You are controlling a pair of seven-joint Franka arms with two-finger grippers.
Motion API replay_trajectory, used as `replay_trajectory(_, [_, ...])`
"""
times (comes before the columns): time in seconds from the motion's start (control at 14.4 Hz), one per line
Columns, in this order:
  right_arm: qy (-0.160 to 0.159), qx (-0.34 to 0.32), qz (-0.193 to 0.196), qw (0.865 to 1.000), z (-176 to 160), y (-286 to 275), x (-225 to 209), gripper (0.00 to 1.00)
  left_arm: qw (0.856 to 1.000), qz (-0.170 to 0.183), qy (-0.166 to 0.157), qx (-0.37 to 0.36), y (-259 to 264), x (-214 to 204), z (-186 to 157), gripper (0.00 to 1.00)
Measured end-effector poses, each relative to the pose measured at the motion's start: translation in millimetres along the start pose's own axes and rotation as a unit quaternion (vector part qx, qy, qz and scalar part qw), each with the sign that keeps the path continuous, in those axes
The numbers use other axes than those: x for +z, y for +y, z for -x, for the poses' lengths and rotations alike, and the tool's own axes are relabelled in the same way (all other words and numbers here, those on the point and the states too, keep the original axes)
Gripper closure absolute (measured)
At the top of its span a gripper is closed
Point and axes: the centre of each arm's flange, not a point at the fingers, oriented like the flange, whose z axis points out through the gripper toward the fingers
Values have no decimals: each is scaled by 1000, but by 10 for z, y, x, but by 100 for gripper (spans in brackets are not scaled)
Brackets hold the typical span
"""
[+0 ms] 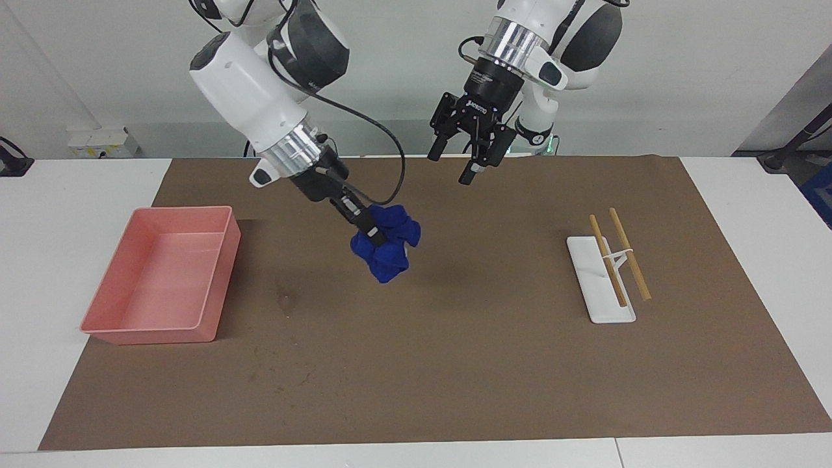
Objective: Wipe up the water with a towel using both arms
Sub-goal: 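Open the left gripper and pull back while the right gripper holds cloth, then carry the cloth with the right gripper while the left gripper retracts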
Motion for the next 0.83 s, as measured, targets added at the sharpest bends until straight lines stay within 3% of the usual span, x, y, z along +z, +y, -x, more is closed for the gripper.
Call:
replay_trajectory(0.07, [9,-18,1,1000,-205,92,46,90,999,-14,20,38,31,1,-91,0])
replay_trajectory(0.21, [27,-50,5,998,-598,299,184,90,990,-46,59,122,152,-36,-334,0])
replay_trajectory(0.49, [74,-89,7,993,-1352,760,529,90,954,-120,114,251,489,-228,-960,0])
replay_trajectory(0.63, [94,-81,6,992,-1602,937,720,90,925,-166,124,320,638,-361,-1297,0])
replay_trajectory(0.83, [111,-90,14,990,-1887,1164,943,90,858,-210,126,452,816,-513,-1717,0])
